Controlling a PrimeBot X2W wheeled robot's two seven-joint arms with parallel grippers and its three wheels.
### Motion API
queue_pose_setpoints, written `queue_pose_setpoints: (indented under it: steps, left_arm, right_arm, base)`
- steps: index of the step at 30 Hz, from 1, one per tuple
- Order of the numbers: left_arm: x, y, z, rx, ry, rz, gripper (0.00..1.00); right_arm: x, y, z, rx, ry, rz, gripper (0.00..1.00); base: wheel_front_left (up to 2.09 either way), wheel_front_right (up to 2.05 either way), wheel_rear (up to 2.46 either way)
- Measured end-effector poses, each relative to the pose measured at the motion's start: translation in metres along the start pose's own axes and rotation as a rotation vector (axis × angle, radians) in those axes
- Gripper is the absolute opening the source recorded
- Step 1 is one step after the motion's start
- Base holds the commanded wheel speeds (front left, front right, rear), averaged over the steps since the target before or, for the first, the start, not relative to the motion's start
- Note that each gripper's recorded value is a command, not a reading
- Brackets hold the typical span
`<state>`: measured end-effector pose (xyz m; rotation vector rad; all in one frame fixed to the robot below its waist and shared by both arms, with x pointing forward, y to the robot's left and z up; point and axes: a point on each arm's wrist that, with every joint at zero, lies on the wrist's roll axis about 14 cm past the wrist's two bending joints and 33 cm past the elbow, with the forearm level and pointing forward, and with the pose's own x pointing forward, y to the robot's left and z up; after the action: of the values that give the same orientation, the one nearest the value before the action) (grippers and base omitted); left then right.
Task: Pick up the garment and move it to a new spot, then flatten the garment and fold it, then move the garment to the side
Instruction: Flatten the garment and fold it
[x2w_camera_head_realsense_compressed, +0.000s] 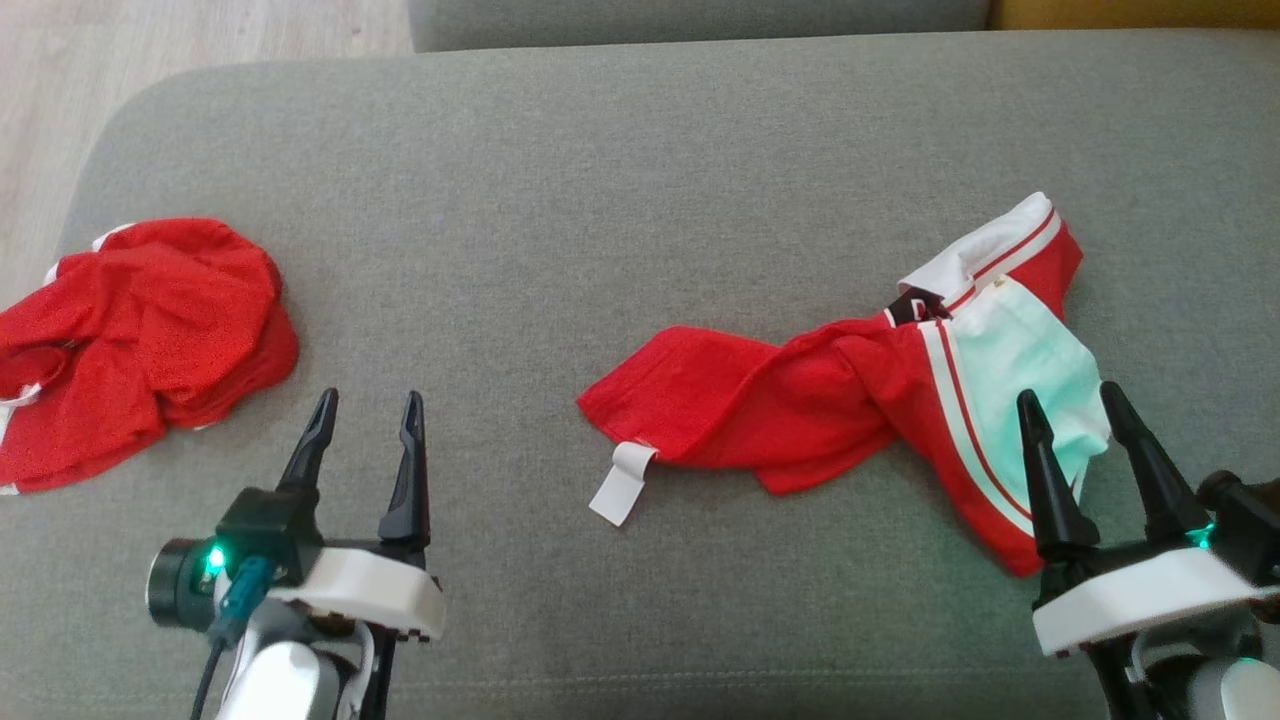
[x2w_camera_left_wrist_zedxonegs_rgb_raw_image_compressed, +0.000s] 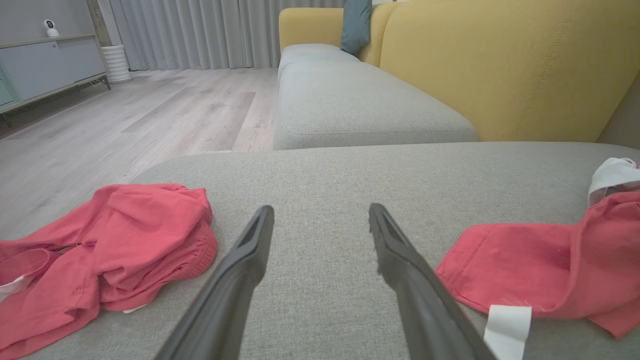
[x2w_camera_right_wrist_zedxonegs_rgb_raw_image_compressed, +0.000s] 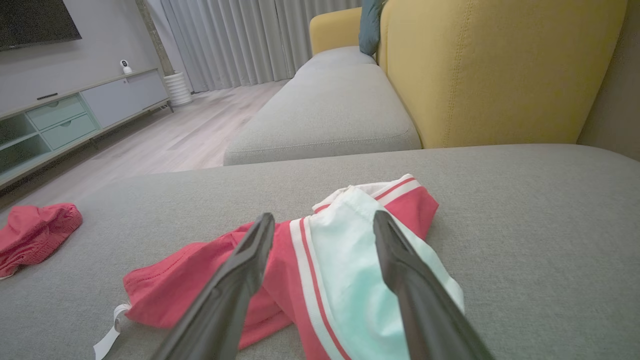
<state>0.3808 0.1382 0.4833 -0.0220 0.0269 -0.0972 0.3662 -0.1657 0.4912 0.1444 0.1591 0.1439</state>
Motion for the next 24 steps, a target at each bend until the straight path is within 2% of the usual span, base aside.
queue_pose_setpoints:
  steps: [6,8,10,15,24]
  left_arm:
    - [0.001,-0.006,-0.006,0.006,0.024,-0.025,1.0]
    - [0.006,-0.018,-0.009,0.005,0.04,-0.077,1.0]
    - [0.025,-0.045,-0.01,-0.007,0.067,-0.178,1.0]
    - [0.048,-0.091,-0.04,-0.017,0.221,-0.339,1.0]
    - [0.048,-0.108,-0.108,-0.008,0.505,-0.407,1.0]
  right_arm:
    - [0.002,0.0,-0.005,0.007,0.015,0.0,1.0]
    - [0.004,-0.001,-0.008,0.009,0.025,-0.002,1.0]
    - [0.011,-0.002,-0.009,0.01,0.031,0.0,1.0]
    - [0.022,-0.005,-0.011,0.02,0.035,-0.007,1.0]
    - [0.019,-0.023,-0.026,0.031,0.081,-0.061,1.0]
  base:
    - [0.0,0.0,0.0]
    - [0.0,0.0,0.0]
    - [0.0,0.0,0.0]
    - [0.0,0.0,0.0]
    - [0.0,0.0,0.0]
